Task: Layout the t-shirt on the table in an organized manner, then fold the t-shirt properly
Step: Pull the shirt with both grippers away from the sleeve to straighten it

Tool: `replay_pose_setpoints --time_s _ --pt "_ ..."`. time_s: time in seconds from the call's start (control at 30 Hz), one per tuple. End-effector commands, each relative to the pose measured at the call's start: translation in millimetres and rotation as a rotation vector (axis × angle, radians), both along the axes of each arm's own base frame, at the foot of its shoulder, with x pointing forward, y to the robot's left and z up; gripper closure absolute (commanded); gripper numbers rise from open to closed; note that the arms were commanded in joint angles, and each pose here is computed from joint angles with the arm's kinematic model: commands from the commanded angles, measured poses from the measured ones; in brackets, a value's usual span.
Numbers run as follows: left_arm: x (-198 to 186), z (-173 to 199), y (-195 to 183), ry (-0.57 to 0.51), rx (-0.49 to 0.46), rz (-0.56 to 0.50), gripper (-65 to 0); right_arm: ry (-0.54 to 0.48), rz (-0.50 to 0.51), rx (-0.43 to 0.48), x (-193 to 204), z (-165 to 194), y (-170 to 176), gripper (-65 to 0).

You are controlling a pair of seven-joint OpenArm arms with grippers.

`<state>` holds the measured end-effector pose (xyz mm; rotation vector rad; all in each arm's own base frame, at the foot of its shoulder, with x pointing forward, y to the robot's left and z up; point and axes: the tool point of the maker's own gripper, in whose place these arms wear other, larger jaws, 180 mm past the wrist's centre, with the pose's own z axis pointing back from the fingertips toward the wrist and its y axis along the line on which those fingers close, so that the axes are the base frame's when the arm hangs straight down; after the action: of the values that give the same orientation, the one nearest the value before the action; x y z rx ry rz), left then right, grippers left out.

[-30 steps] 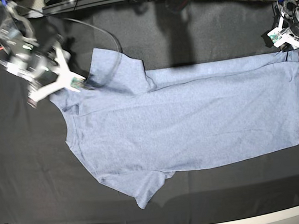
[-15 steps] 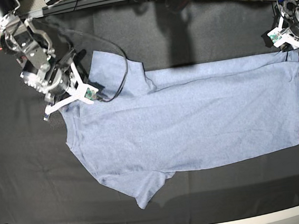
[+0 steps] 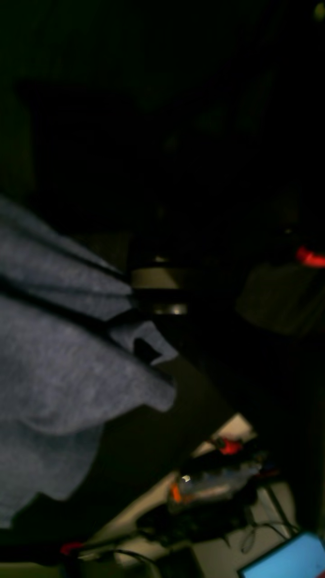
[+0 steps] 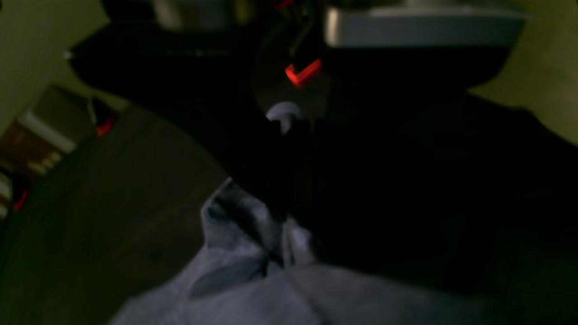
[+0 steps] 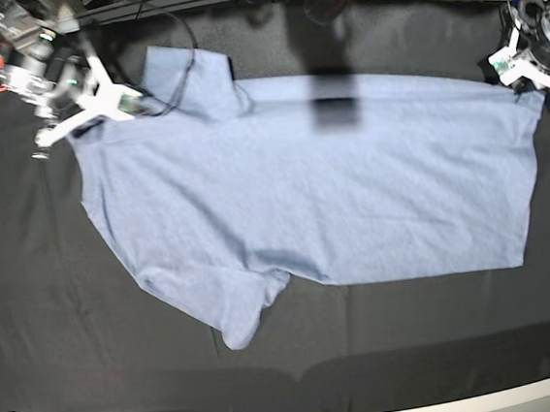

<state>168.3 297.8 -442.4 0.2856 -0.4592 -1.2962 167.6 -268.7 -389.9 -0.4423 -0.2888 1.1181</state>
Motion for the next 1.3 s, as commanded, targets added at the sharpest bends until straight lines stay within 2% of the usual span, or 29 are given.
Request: replay_pose_setpoints --time_s 0.0,0.3,0.43,0.6,0.67,0.73,0.8,0.87,0.97,1.1,1.27 --pt "-20.2 -3.3 13.9 0.074 0.057 -0.007 0.0 -0.018 -0.027 -0.070 0.5 12.3 -19.5 0.0" --pt "-69.7 1.3 5.4 0.185 0.098 -0.074 0.0 0.047 -0.046 -0.054 -32.0 9.5 -22.2 0.0" --pt "-85.6 0.8 9.7 0.210 0.146 -0.141 0.0 0.048 -0.045 -0.053 -32.5 9.3 -21.9 0.0" --pt "-93.3 0.4 17.0 0.231 0.185 -0.140 0.0 0.065 -0.030 -0.051 -34.7 8.0 -20.4 0.0" --pt "-92.7 1.6 20.1 0.232 0.209 -0.131 0.0 0.071 -0.019 -0.049 -35.1 8.5 -18.7 -4.8" --pt "-92.5 3.3 19.9 0.237 0.224 -0.129 -3.4 0.062 -0.013 -0.043 -33.3 10.7 -15.6 -10.4" --pt "-96.0 4.8 16.7 0.266 0.226 -0.132 -7.6 0.052 -0.005 -0.033 -31.1 13.9 -11.2 -11.3" --pt "-100.9 7.6 10.7 0.308 0.210 -0.127 -10.7 0.051 -0.005 -0.003 -30.8 15.8 -4.1 -11.3" --pt "-100.4 16.5 4.5 0.338 0.195 -0.122 -11.5 0.052 -0.004 0.038 -30.7 18.1 5.2 -11.3" --pt "-87.0 29.2 2.4 0.306 0.217 -0.150 -11.7 0.028 -0.042 0.077 -24.1 24.3 4.8 -11.3" --pt "-63.0 42.7 2.7 0.273 0.150 -0.058 -11.7 -0.031 -0.128 0.201 -5.5 41.4 0.5 -11.3"
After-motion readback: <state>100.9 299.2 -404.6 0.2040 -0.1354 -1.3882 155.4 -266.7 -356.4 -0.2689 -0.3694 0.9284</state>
